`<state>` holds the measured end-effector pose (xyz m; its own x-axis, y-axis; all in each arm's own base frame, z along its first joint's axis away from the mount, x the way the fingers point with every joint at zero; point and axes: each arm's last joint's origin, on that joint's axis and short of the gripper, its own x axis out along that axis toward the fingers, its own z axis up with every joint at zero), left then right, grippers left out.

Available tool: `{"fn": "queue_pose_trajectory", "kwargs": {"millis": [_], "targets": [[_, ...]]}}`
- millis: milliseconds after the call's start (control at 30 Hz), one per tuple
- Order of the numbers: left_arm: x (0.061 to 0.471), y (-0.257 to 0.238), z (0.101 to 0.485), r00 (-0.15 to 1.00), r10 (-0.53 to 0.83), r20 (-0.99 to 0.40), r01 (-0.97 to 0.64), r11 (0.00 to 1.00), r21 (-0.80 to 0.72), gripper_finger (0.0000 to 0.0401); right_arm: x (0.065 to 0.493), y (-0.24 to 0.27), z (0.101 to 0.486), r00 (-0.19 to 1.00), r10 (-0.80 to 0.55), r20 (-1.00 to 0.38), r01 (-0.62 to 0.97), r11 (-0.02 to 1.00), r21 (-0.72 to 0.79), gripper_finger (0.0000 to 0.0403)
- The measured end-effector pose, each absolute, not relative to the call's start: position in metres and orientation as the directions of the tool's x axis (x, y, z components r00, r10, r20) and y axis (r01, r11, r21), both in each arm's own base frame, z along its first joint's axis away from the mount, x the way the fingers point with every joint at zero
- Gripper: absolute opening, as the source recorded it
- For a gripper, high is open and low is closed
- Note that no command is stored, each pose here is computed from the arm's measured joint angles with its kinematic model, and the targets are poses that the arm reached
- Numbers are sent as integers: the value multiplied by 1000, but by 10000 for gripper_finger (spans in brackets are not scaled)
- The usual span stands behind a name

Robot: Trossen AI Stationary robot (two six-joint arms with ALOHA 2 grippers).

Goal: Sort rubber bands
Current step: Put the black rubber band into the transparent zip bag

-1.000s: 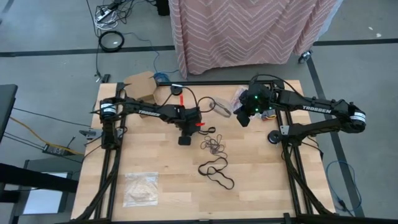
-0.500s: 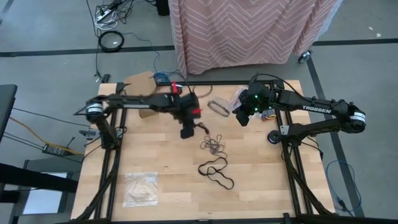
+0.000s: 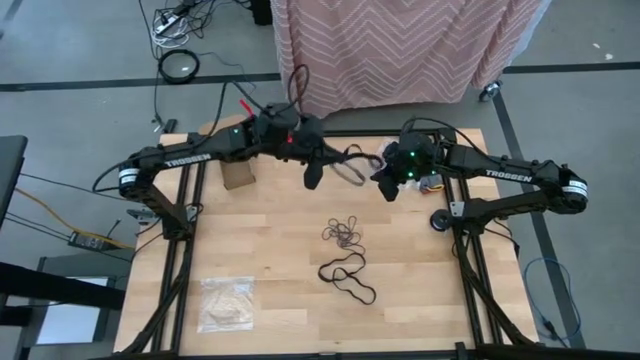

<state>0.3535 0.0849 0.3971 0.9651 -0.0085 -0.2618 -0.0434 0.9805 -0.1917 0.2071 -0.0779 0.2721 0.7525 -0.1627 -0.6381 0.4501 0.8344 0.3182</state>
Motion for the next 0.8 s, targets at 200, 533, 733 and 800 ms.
{"fn": "queue_pose_trajectory", "kwargs": {"millis": [200, 533, 733, 800], "targets": [[361, 102, 386, 960, 33, -280, -77, 986, -148, 0, 209, -77, 273, 768, -144, -624, 436, 832, 345, 0], [375, 119, 364, 951, -40, -306, -20, 981, -191, 0, 209, -76, 273, 771, -135, -622, 430, 831, 352, 0], [375, 116, 374, 954, -147, -262, 86, 969, -230, 0, 209, -76, 273, 771, -135, -623, 430, 831, 352, 0], [374, 114, 381, 953, -182, -243, 130, 968, -215, 0, 209, -76, 273, 771, -135, -623, 428, 834, 349, 0]]}}
